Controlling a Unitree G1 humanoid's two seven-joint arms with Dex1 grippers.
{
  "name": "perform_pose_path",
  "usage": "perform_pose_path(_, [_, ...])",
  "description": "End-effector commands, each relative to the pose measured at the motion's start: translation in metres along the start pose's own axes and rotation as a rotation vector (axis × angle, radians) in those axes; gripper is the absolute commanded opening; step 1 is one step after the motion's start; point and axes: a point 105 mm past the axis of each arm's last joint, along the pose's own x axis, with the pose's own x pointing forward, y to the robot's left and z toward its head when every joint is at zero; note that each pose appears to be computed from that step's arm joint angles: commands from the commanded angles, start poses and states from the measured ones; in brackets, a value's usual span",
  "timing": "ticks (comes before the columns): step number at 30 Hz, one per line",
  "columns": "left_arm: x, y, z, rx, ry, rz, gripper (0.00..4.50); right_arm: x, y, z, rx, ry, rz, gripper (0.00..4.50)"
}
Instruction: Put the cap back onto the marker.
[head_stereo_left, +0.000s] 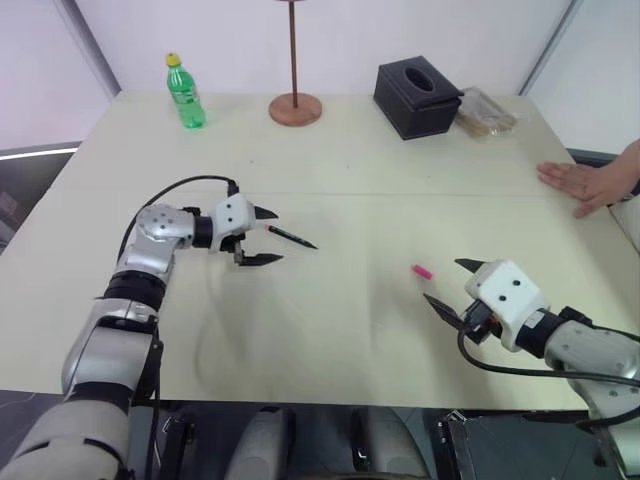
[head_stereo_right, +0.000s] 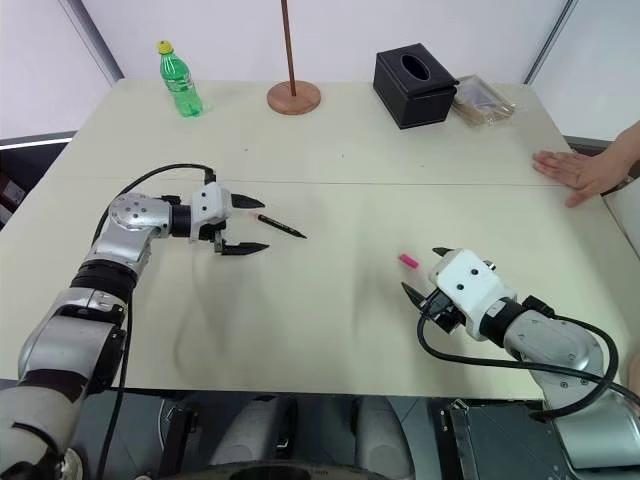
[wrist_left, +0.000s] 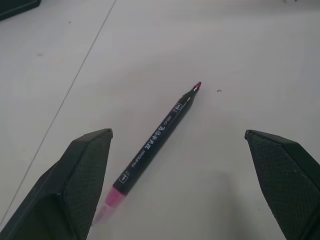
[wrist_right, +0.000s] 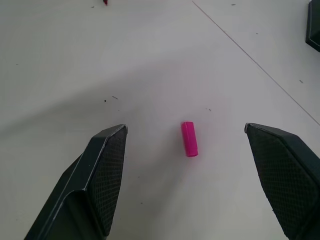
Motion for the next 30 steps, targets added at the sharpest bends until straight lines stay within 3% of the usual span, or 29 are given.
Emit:
perform_pose_path(1, [-0.001,0.008,0.012,0.050,-0.028,0.015,4.44,-0.002,-0.002,0.011,-0.029,-0.032,-0.009,3.85])
perform_pose_path(30, [0.011,0.027,0.008,-0.145,0.036,0.009,4.44,0.000,0.001,0.016,-0.019,-0.051,-0.038,3.85])
